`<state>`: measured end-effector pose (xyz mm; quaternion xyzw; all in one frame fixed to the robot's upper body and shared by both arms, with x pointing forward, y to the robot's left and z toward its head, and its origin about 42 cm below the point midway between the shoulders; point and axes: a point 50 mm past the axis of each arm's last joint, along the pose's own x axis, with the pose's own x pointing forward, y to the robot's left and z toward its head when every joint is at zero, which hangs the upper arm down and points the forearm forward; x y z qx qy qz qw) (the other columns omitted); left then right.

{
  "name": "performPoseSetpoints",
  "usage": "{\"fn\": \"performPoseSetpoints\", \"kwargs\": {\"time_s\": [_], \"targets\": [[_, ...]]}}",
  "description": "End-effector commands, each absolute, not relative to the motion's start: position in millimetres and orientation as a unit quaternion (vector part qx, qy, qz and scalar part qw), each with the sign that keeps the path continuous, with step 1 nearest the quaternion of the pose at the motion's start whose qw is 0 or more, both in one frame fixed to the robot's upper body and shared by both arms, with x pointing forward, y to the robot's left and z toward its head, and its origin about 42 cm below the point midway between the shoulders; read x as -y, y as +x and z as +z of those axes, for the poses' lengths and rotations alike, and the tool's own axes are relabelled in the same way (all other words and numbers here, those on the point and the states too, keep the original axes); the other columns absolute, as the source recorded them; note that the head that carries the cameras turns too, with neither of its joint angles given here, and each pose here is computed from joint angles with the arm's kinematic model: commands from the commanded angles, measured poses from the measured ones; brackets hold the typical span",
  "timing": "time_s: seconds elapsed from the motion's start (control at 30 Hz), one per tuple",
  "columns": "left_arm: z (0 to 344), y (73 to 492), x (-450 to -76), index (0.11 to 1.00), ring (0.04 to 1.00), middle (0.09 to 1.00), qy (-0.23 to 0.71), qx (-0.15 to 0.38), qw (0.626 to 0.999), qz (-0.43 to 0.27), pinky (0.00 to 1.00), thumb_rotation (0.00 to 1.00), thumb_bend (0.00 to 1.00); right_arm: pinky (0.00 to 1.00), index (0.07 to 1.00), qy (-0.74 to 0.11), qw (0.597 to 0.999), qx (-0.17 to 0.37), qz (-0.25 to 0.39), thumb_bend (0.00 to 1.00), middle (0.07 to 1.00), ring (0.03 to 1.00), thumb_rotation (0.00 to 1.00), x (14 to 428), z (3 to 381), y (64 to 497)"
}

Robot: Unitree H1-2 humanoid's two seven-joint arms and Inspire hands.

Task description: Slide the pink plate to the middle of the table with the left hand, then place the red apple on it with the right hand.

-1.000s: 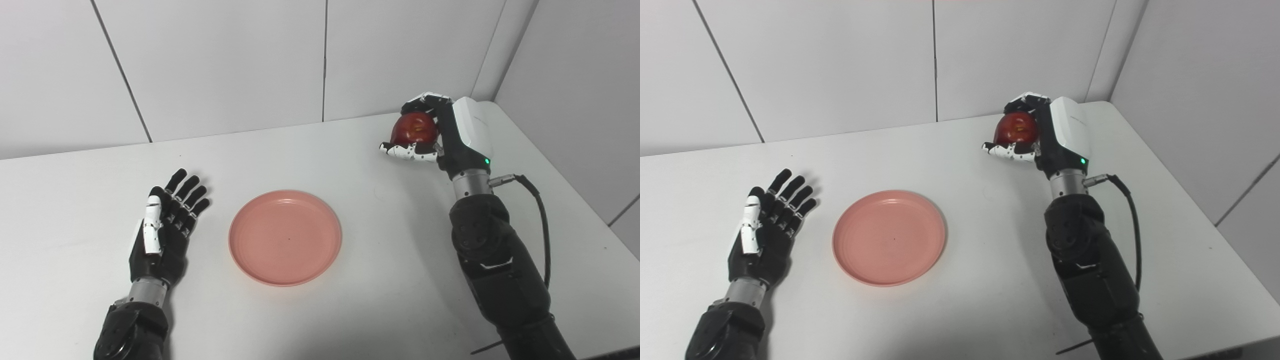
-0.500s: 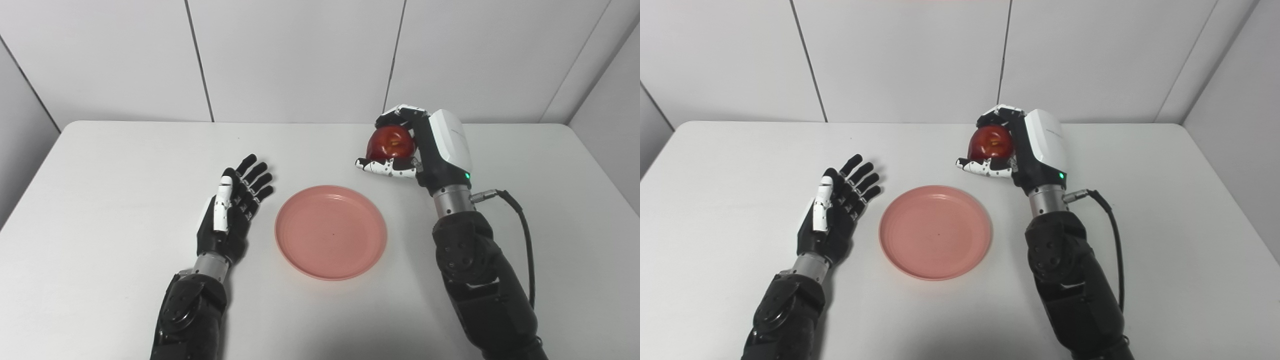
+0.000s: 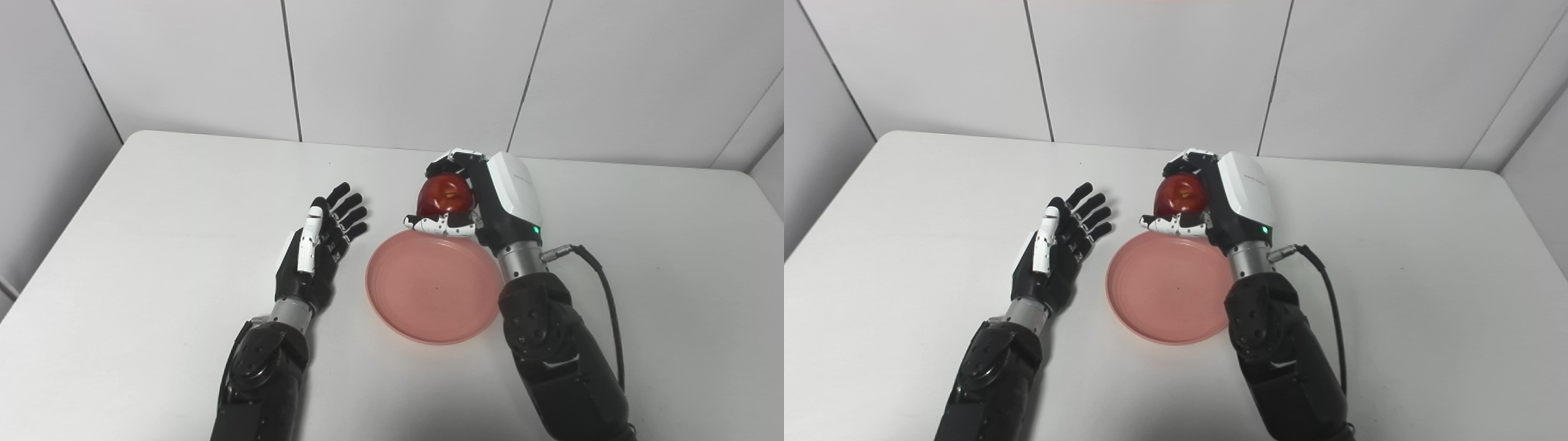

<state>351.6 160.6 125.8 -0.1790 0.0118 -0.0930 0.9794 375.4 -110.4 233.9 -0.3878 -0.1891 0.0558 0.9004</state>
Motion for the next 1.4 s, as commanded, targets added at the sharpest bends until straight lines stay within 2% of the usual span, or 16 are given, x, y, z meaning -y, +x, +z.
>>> {"fn": "performPoseSetpoints", "kwargs": {"time_s": [0.0,0.33,0.77,1.37], "targets": [[105.8,342.3,-161.1,0.853,0.856,0.864,-0.183,-0.065,0.979,-0.07,0.86,1.0,0.42,0.22,0.485,-0.37,0.894,0.242,0.069,0.52,0.406,0.305,0.14,94.4,251.0,375.0],[107.3,343.8,-164.0,0.833,0.852,0.851,-0.187,-0.059,0.979,-0.06,0.85,1.0,0.41,0.21,0.486,-0.377,0.894,0.215,0.108,0.52,0.404,0.29,0.13,76.6,220.9,361.6],[109.2,344.1,-168.1,0.837,0.855,0.854,-0.182,-0.058,0.98,-0.056,0.83,1.0,0.41,0.19,0.487,-0.387,0.898,0.169,0.125,0.52,0.396,0.28,0.13,82.2,188.1,347.9],[110.4,342.6,-167.9,0.835,0.848,0.848,-0.182,-0.062,0.98,-0.056,0.83,1.0,0.41,0.21,0.487,-0.41,0.893,0.145,0.112,0.52,0.42,0.302,0.14,95.5,172.7,345.9]]}}
